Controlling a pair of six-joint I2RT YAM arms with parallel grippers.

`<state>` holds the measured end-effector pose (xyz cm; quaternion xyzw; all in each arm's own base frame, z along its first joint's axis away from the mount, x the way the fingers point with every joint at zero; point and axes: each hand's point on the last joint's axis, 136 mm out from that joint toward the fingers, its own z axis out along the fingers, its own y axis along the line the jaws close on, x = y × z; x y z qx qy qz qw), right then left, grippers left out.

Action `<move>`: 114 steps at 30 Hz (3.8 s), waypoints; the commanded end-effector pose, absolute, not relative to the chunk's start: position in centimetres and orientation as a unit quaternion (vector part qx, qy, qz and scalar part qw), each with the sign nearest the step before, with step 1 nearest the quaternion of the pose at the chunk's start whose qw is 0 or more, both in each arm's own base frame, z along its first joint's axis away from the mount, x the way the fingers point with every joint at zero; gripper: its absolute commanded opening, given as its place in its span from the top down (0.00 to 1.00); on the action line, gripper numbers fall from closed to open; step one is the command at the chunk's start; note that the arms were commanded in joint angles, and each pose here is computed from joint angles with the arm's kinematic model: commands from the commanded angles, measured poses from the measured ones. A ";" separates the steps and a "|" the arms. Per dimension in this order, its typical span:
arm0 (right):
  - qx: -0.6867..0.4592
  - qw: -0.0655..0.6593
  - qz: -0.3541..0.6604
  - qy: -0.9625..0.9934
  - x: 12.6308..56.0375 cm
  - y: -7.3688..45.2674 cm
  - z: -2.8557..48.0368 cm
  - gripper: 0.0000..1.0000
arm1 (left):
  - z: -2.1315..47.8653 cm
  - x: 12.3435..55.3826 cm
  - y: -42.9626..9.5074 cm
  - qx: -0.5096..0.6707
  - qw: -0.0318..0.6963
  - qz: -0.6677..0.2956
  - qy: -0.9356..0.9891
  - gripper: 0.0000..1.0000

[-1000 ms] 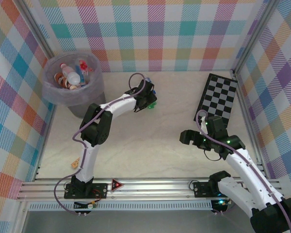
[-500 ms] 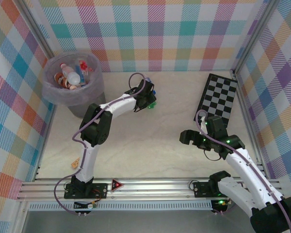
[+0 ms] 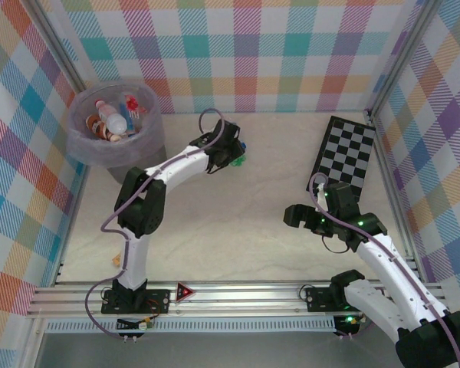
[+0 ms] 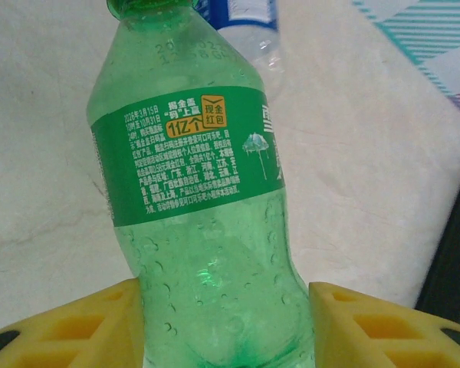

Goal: Put the plastic bottles in the bin

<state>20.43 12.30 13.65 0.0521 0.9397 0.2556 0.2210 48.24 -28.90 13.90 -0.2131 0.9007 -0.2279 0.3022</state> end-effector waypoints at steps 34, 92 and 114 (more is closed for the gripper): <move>0.050 0.213 0.265 0.939 20.1 12.5 12.5 0.04 | 41.9 44.4 -1.3 -0.121 0.483 -0.057 0.865 0.54; 0.056 0.211 0.276 0.936 20.5 12.9 12.4 0.04 | 32.4 45.8 -1.2 -0.108 0.345 -0.040 0.932 0.22; 0.044 0.220 0.284 0.932 21.6 13.5 13.5 0.04 | 43.1 39.0 -4.3 -0.081 0.460 -0.065 0.882 0.20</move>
